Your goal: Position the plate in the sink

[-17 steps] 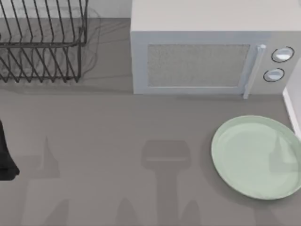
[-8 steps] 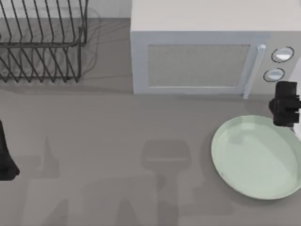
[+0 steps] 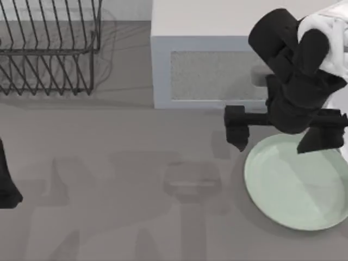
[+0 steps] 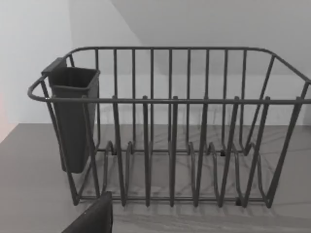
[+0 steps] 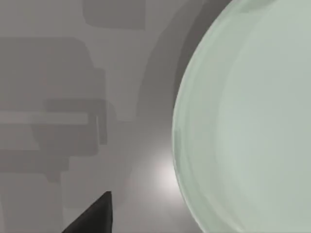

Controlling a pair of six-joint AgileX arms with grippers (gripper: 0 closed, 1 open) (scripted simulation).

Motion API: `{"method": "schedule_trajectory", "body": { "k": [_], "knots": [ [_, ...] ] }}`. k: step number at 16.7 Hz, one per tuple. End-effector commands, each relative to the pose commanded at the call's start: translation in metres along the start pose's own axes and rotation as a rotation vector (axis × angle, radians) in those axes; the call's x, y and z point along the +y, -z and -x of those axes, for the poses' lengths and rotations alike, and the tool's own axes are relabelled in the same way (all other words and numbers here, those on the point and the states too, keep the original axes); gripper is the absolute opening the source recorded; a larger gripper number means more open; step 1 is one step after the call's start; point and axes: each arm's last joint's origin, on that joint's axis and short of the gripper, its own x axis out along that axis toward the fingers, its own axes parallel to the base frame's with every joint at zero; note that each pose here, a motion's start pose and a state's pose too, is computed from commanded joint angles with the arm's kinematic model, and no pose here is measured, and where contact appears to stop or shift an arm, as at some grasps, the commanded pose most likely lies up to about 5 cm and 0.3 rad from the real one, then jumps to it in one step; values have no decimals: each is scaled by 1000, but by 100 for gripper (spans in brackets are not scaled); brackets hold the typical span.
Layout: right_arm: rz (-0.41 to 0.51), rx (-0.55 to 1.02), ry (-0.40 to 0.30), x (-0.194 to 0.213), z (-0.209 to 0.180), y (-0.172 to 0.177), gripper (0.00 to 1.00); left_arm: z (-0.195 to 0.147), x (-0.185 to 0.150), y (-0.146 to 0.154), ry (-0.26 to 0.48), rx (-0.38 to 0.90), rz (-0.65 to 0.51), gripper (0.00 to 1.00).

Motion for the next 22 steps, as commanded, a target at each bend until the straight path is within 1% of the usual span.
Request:
{"method": "schedule_trajectory", "body": {
  "k": [2, 4, 9, 11, 13, 17, 19, 22],
  "knots": [
    [-1, 65, 37, 15, -14, -6, 100, 0, 0, 0, 0, 0, 0, 100],
    [-1, 100, 59, 24, -23, -8, 100, 0, 0, 0, 0, 0, 0, 100],
    [-5, 104, 62, 24, -24, -10, 100, 0, 0, 0, 0, 0, 0, 100],
    [-5, 109, 65, 23, -30, -9, 100, 0, 0, 0, 0, 0, 0, 100],
    [-4, 112, 67, 23, -48, -8, 100, 0, 0, 0, 0, 0, 0, 100],
    [-2, 89, 52, 23, -98, -6, 100, 0, 0, 0, 0, 0, 0, 100],
    [-1, 99, 58, 20, -118, -1, 100, 0, 0, 0, 0, 0, 0, 100],
    [-1, 106, 63, 19, -125, 2, 100, 0, 0, 0, 0, 0, 0, 100]
  ]
}}
